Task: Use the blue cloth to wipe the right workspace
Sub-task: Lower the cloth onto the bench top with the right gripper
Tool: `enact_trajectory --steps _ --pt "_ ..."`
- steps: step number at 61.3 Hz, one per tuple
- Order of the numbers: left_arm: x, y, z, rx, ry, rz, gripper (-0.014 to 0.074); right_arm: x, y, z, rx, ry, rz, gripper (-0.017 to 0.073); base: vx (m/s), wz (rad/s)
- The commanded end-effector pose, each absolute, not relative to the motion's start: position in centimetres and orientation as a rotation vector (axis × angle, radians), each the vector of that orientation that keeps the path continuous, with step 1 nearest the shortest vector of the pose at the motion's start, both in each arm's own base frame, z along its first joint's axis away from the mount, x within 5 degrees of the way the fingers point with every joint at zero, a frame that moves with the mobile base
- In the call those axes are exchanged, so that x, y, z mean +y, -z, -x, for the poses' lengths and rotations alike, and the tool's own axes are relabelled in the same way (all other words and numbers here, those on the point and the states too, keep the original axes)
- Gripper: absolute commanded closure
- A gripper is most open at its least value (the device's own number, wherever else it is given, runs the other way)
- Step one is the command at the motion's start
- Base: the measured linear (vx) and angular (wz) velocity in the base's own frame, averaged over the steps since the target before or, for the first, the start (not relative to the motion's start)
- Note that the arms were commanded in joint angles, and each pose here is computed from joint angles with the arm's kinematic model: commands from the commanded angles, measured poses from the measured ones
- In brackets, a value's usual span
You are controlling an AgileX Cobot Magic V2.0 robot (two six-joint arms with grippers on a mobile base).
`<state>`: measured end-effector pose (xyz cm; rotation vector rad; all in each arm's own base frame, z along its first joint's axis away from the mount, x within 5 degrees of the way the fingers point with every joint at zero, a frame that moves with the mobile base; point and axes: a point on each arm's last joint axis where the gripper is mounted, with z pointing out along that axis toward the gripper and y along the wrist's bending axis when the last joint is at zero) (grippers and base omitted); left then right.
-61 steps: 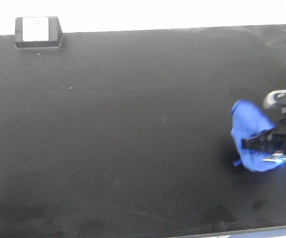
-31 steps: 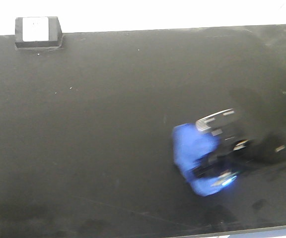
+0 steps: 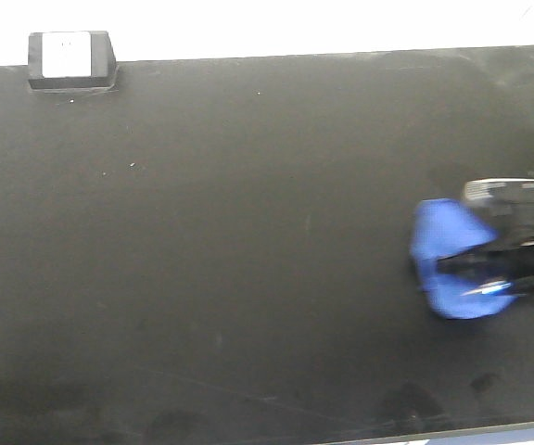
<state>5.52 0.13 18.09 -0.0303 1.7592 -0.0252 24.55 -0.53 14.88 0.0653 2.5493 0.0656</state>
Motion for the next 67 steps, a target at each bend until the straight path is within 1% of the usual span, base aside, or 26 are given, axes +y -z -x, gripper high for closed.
enact_trajectory --steps 1,5,13,15,22,25,29,34,38,45,56,62,67 --pt "0.0 -17.9 -5.6 1.697 0.044 0.023 0.0599 -1.3 -16.0 -24.9 2.508 -0.055 -0.090 0.0559 0.00 0.00" --pt "0.0 -17.9 -5.6 1.697 0.044 0.023 0.0599 -0.1 -15.9 -24.8 2.526 -0.091 -0.044 0.0559 0.00 0.00" --pt "0.0 -17.9 -5.6 1.697 0.044 0.023 0.0599 5.0 -15.4 -24.3 2.551 -0.185 0.208 0.0559 0.00 0.00" --pt "0.0 -17.9 -5.6 1.697 0.044 0.023 0.0599 6.7 -15.2 -24.0 2.555 -0.214 0.288 0.0559 0.00 0.00" --pt "0.0 -17.9 -5.6 1.697 0.044 0.023 0.0599 11.1 -14.3 -22.6 2.551 -0.271 0.491 0.0559 0.00 0.00" --pt "0.0 -17.9 -5.6 1.697 0.044 0.023 0.0599 12.4 -13.9 -22.1 2.544 -0.283 0.548 0.0559 0.00 0.00" --pt "0.0 -17.9 -5.6 1.697 0.044 0.023 0.0599 13.1 -13.7 -21.8 2.533 -0.279 0.585 0.0559 0.00 0.00" --pt "0.0 -17.9 -5.6 1.697 0.044 0.023 0.0599 13.0 -13.6 -22.1 2.518 -0.263 0.571 0.0559 0.00 0.00" --pt "0.0 -17.9 -5.6 1.697 0.044 0.023 0.0599 12.1 -13.7 -22.7 2.506 -0.236 0.514 0.0559 0.00 0.00" --pt "0.0 -17.9 -5.6 1.697 0.044 0.023 0.0599 9.7 -13.8 -24.0 2.509 -0.186 0.378 0.0559 0.00 0.00" --pt "0.0 -17.9 -5.6 1.697 0.044 0.023 0.0599 5.0 -13.8 -25.4 2.527 -0.111 0.140 0.0558 0.00 0.00" --pt "0.0 -17.9 -5.6 1.697 0.044 0.023 0.0599 3.4 -13.9 -25.7 2.522 -0.082 0.061 0.0545 0.00 0.00" --pt "0.0 -17.9 -5.6 1.697 0.044 0.023 0.0599 3.1 -13.9 -25.7 2.526 -0.080 0.048 0.0513 0.00 0.00"
